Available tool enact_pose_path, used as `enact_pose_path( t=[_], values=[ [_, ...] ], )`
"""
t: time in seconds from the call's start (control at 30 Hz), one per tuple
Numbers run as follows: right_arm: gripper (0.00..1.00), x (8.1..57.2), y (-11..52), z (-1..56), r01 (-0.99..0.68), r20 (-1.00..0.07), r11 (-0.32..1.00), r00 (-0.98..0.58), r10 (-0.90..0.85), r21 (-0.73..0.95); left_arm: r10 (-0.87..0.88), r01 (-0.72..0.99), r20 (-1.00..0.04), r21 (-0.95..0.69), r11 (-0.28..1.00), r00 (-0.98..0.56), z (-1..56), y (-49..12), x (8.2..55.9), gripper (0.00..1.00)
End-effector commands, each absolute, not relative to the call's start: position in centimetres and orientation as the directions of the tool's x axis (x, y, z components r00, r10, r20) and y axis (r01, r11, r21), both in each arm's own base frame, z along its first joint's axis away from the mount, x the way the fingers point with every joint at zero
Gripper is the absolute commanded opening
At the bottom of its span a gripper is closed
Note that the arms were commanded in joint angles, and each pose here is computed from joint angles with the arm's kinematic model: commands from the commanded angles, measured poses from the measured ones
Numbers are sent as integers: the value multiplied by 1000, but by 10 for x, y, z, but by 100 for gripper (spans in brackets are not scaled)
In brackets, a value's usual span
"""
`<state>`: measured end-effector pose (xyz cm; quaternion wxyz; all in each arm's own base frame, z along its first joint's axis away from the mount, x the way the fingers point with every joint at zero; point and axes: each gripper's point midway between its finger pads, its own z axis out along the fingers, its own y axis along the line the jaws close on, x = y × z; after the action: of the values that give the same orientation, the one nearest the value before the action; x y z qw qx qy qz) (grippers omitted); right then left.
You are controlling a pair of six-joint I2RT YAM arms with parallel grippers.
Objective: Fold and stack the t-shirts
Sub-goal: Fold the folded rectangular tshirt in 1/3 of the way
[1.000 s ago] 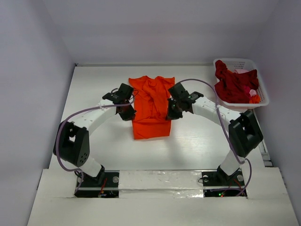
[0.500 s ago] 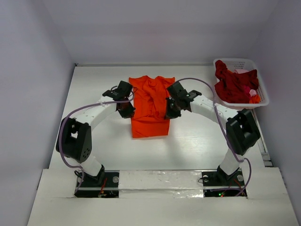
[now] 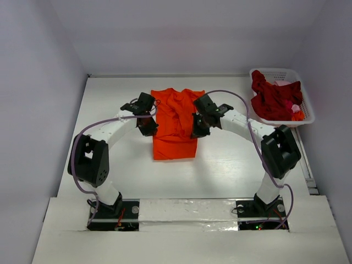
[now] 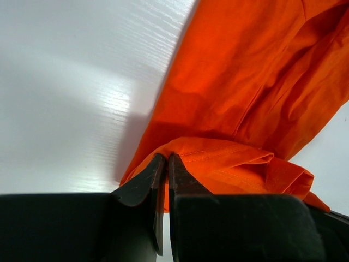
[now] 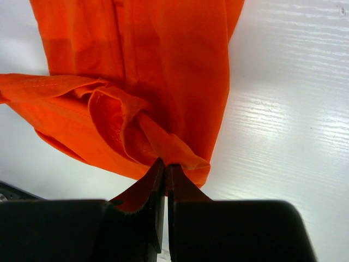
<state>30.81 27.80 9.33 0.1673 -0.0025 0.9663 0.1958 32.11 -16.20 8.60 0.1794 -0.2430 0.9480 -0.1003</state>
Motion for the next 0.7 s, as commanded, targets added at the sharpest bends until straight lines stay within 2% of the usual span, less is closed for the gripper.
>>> enact_pose_path(
  t=[0.0,0.67],
  values=[
    [0,321,284,111,-91,-366,914,-928,66,396,-490,-400,-326,-305,864,-809,101,-165,335,0],
    [0,337,278,113,-57,-384,924,-918,101,379,-485,-391,-343,-309,867,-804,104,-166,351,0]
  ],
)
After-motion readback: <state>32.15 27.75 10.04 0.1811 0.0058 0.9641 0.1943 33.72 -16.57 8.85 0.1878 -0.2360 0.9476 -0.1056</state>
